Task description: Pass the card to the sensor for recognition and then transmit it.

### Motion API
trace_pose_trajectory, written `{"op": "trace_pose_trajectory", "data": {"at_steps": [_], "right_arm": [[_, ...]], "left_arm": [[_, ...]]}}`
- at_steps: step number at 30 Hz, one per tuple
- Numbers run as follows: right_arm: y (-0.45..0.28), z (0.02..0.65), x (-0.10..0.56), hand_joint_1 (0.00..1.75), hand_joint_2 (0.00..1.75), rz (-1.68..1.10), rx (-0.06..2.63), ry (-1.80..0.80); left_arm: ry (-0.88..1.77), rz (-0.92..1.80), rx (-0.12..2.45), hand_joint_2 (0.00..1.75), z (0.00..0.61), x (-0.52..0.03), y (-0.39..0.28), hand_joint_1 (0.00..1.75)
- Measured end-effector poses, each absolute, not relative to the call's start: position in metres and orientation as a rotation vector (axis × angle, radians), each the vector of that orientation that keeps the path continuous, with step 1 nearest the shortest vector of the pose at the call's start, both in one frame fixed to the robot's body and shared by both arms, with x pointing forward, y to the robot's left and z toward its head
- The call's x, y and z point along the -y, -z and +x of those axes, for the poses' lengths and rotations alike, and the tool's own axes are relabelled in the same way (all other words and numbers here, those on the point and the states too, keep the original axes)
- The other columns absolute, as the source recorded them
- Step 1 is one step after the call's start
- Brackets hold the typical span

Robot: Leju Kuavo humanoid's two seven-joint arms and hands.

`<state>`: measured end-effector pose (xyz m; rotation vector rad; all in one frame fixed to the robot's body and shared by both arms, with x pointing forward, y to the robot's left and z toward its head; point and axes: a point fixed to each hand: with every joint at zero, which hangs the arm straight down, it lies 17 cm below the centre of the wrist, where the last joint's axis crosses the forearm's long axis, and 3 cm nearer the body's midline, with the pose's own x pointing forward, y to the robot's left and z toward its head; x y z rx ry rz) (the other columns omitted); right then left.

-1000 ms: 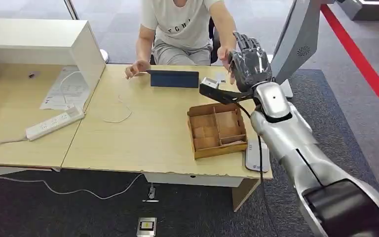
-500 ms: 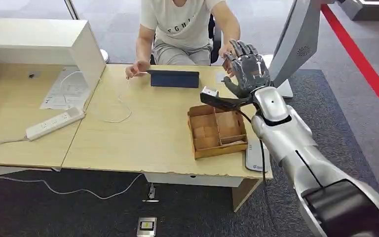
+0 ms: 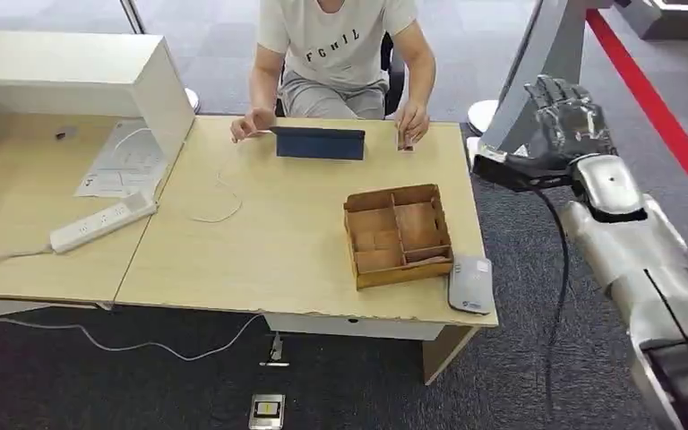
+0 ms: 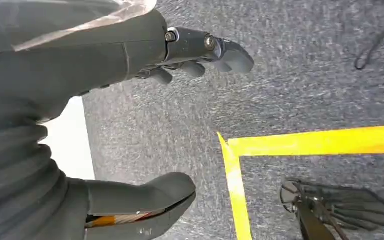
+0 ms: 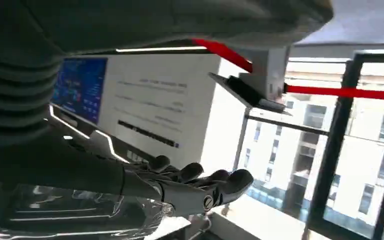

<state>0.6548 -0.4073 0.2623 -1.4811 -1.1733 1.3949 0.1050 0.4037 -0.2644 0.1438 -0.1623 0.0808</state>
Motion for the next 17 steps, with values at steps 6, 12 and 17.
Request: {"op": "trace_pose_trajectory", "data": {"at_steps": [6,12,17], "right_arm": [[-0.229,0.581,0.604,0.00,0.00,-1.543,0.868,-1.136],[-0.125,0.426,0.750,0.00,0.00,-1.424,0.587,-0.779],[-0.003,0.267,0.782,0.00,0.00,-1.224,0.382,-0.559]], "left_arm": [[-0.113,0.184,0.091,1.75,0.090,-0.411,0.266,0.00],[-0.157,0.196,0.089,1.75,0.090,-0.407,0.268,0.00],[-0.142,0.210,0.138,1.75,0.100,-0.404,0.268,0.00]]}}
